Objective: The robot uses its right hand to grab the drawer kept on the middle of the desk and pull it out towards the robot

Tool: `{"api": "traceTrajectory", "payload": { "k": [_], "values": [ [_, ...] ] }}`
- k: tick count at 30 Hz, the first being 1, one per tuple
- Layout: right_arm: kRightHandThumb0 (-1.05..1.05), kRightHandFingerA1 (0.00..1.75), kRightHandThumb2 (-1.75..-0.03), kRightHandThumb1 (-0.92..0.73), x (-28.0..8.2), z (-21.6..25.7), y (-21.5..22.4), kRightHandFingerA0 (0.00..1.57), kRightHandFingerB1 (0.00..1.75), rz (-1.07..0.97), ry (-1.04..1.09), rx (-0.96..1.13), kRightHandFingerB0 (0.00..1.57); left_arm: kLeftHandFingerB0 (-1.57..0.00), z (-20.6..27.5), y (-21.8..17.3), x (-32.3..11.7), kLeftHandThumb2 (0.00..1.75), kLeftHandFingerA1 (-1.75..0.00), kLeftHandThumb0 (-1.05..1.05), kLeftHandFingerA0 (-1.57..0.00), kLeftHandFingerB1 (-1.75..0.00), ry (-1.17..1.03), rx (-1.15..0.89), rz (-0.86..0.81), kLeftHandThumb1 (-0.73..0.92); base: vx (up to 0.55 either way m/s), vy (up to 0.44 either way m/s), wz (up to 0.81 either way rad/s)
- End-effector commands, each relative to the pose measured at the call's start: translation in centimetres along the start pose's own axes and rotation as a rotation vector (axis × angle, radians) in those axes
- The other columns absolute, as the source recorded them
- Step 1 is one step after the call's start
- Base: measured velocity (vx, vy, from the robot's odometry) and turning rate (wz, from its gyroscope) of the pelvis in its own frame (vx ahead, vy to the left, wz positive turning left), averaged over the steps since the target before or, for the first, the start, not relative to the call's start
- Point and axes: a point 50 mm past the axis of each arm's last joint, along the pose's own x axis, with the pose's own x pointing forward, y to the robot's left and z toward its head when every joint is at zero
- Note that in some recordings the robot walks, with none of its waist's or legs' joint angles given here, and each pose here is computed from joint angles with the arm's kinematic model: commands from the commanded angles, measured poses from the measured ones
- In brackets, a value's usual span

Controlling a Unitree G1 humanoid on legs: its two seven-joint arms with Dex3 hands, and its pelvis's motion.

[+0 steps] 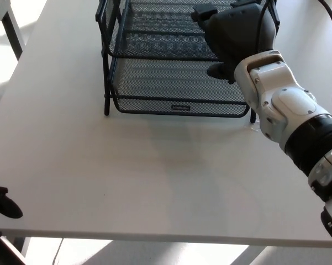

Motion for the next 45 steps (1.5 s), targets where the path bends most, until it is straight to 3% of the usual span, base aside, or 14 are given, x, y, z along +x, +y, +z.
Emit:
{"api": "traceTrajectory", "payload": {
  "k": [1, 2, 5, 10, 19, 22, 23, 26, 45],
  "values": [
    [-0.40, 1.50, -0.57, -0.59, -0.1, 0.1, 0.0, 1.07, 0.53, -0.079, -0.091, -0.025, 0.73, -0.84, 0.1, 0.5, 0.1, 0.56, -0.91, -0.29, -0.83, -0.62, -0.022, 0.038, -0.015, 0.54, 0.00, 0.000, 0.00],
    [-0.38, 1.58, -0.61, -0.58, -0.1, 0.1, 0.0, 1.03, 0.56, -0.058, -0.094, -0.041, 0.82, -0.84, 0.1, 0.5, 0.1, 0.56, -0.91, -0.29, -0.83, -0.62, -0.022, 0.038, -0.016, 0.54, 0.00, 0.000, 0.00],
    [-0.37, 1.56, -0.57, -0.55, 0.1, 0.0, 0.0, 1.03, 0.60, -0.036, -0.096, -0.130, 0.92, -0.83, 0.1, 0.6, 0.3, 0.56, -0.90, -0.30, -0.82, -0.61, -0.022, 0.035, -0.015, 0.55, 0.00, 0.000, 0.00],
    [-0.39, 1.59, -0.60, -0.52, -0.1, -0.2, 0.1, 1.00, 0.67, -0.091, -0.117, -0.087, 0.91, -0.83, 0.1, 0.8, 0.5, 0.56, -0.93, -0.30, -0.84, -0.62, -0.025, 0.044, -0.009, 0.54, 0.00, 0.000, 0.00],
    [-0.41, 1.59, -0.60, -0.64, -0.2, -0.1, 0.2, 1.01, 0.78, -0.101, -0.113, -0.085, 0.87, -0.83, 0.1, 0.8, 0.5, 0.57, -0.96, -0.32, -0.84, -0.64, -0.039, 0.039, -0.002, 0.54, 0.00, 0.000, 0.00],
    [-0.41, 1.60, -0.64, -0.61, -0.3, 0.0, 0.2, 0.99, 0.69, -0.098, -0.116, -0.057, 0.89, -0.83, 0.0, 0.8, 0.5, 0.57, -0.94, -0.32, -0.84, -0.63, -0.030, 0.035, -0.004, 0.54, 0.00, 0.000, 0.00],
    [-0.41, 1.57, -0.59, -0.62, -0.4, 0.0, 0.3, 1.01, 0.68, -0.107, -0.114, -0.050, 0.91, -0.83, 0.0, 0.8, 0.5, 0.57, -0.94, -0.32, -0.84, -0.63, -0.031, 0.035, -0.006, 0.55, 0.00, 0.000, 0.00],
    [-0.41, 1.57, -0.60, -0.65, -0.6, 0.1, 0.5, 1.00, 0.82, -0.100, -0.112, -0.057, 0.86, -0.83, 0.0, 0.8, 0.4, 0.57, -0.96, -0.32, -0.84, -0.64, -0.033, 0.037, -0.005, 0.54, 0.00, 0.000, 0.00],
    [-0.43, 1.60, -0.57, -0.57, -5.3, 0.6, 0.0, 1.02, 0.71, -0.217, -0.182, -0.006, 0.96, -0.82, -0.2, 0.8, 0.3, 0.57, -0.93, -0.33, -0.83, -0.63, -0.028, 0.045, -0.007, 0.55, 0.00, 0.000, 0.00]
  ]
}}
